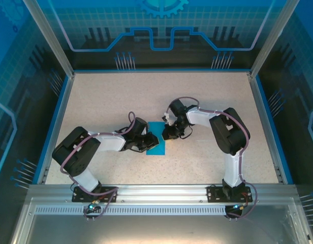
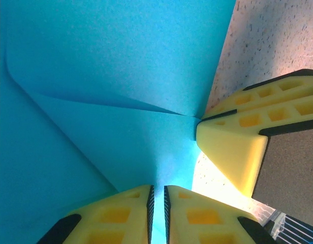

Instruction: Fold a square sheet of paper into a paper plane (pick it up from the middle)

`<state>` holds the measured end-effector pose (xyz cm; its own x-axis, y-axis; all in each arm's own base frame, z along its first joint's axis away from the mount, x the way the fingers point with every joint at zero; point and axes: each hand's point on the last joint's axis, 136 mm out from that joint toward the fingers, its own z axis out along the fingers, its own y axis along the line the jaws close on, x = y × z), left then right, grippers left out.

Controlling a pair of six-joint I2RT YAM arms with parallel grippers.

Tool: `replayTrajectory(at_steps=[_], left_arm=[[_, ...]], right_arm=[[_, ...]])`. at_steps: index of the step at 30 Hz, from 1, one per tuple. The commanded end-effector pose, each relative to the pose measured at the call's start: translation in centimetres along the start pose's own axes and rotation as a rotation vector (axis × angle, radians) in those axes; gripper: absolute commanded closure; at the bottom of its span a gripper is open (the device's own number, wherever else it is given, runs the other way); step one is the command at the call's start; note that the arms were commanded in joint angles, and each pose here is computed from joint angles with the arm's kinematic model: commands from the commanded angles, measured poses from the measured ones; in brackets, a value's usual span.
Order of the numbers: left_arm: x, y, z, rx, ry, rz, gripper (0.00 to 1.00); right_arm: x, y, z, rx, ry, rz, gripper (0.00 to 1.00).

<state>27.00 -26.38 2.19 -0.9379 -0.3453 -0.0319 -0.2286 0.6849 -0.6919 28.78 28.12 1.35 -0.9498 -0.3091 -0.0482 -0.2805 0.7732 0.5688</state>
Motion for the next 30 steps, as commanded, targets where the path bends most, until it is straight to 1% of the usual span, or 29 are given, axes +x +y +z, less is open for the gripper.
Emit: replayTrajectory(at_steps=[1,12,23,30], left_arm=[[-0.3,0.4,0.1,-0.028,-0.004,0.002,0.82],[-0.4,-0.1,-0.3,-0.017,-0.007,0.006,0.81],[-0.6,-3.7,-2.6,0.097,-0.036,0.051,0.78],[-0.8,-2.9,-1.5,0.070,-0.022,0.037,0.79]], right_arm=[[0.0,0.2,0.6,0.006,0.022,-0.003,0.88],[-0.2,0.0,1.0,0.005,0.033,-0.009,0.88],[0.1,-0.4,1.3,0.022,0.044,-0.003,0.88],[0.2,-0.6,1.4,0.031,0.047,0.000,0.88]])
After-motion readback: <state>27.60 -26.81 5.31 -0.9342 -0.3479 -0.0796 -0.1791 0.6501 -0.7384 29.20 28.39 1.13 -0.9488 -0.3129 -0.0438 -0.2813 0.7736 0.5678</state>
